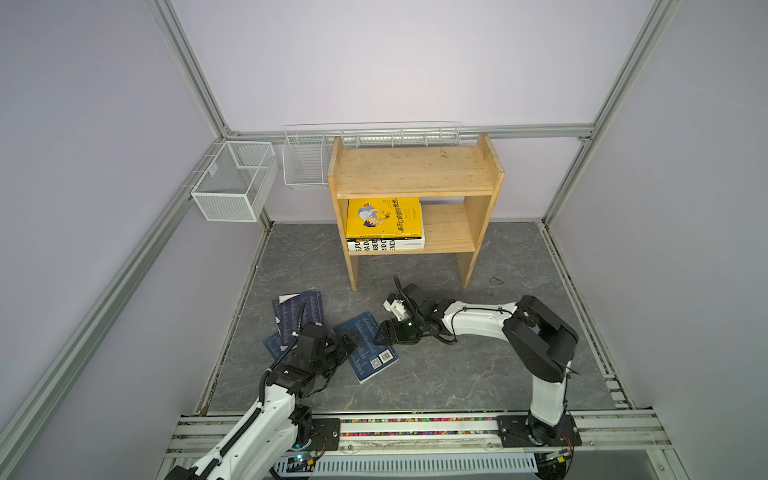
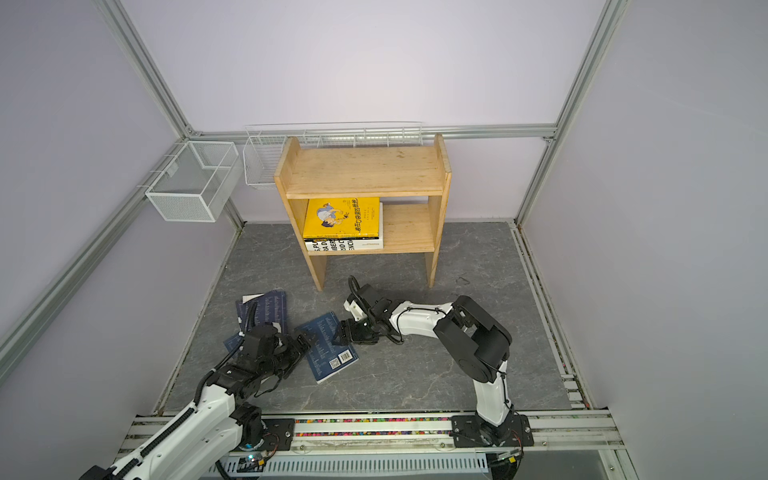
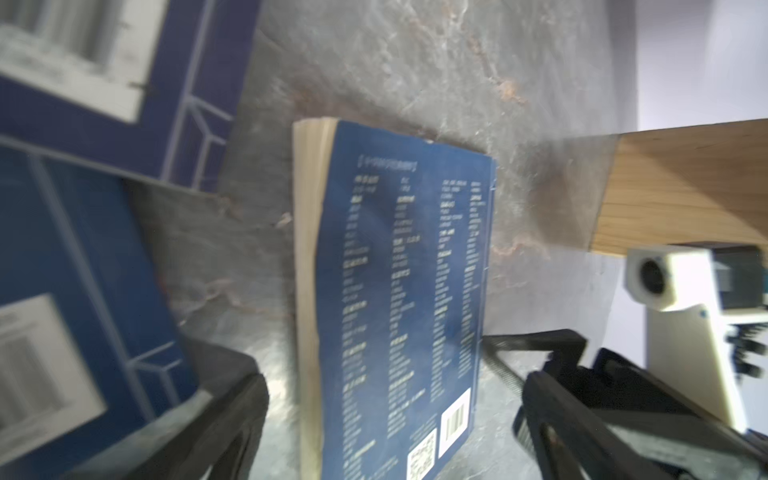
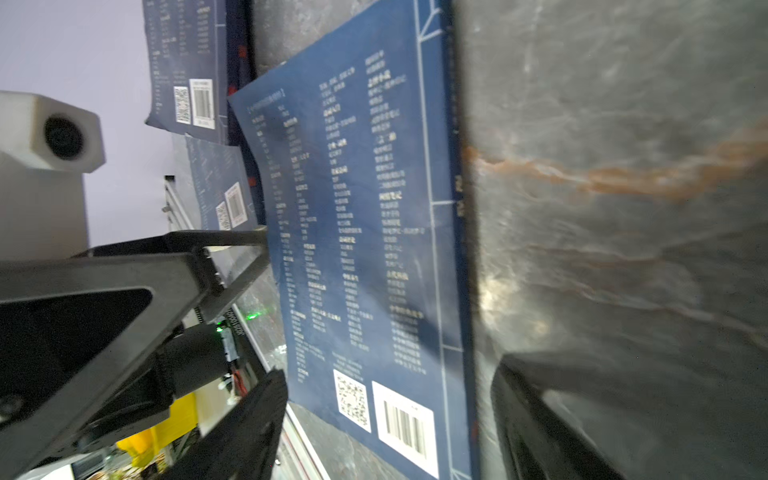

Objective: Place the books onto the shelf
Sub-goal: 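Grip the edges of the top dark blue book with both grippers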

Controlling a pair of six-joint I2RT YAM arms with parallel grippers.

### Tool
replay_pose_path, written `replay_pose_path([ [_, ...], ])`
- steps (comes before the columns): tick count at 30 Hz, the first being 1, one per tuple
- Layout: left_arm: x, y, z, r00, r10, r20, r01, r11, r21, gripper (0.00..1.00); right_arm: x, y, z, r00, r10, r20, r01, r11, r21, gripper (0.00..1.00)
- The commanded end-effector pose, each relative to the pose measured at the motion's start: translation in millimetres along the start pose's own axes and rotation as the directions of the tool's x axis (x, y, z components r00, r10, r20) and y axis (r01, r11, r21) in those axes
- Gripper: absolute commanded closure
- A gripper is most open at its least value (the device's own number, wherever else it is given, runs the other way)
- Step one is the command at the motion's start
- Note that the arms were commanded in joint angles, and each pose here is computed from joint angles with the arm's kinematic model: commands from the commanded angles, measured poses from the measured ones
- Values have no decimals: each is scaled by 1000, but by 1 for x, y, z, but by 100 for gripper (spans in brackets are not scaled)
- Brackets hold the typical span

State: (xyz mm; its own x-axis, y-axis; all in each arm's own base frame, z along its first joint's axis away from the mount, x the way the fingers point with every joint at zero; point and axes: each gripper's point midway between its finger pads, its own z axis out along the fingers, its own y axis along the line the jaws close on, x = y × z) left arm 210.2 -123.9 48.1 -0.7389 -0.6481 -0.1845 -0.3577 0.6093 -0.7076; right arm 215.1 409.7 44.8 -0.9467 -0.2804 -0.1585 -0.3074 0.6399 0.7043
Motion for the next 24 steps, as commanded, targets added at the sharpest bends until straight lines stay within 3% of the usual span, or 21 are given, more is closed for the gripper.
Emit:
replay_pose_path([
  [1,11,17,15,996,-90,-29,90,996,-2,3,6,24,12,997,26,-70,-37,986,-160,22],
  [7,14,14,25,993,-102,-55,103,995,11,3,-13,74,-9,1000,-11,-14,4,918,-397,25],
  [12,13,12,26,994,-92,-53,93,996,9,3,-32,111,-36,998,9,58,27,808,-589,28],
  [17,11,10,25,995,-85,-45,85,996,10,3,-45,110,-44,991,92,92,-4,730,-684,38],
  [20,10,9,25,996,-83,-43,83,996,11,3,-48,99,-42,986,134,95,-32,728,-685,47],
  [24,8,6,23,996,-79,-37,80,997,12,3,-41,80,-27,986,151,69,-80,794,-602,61],
])
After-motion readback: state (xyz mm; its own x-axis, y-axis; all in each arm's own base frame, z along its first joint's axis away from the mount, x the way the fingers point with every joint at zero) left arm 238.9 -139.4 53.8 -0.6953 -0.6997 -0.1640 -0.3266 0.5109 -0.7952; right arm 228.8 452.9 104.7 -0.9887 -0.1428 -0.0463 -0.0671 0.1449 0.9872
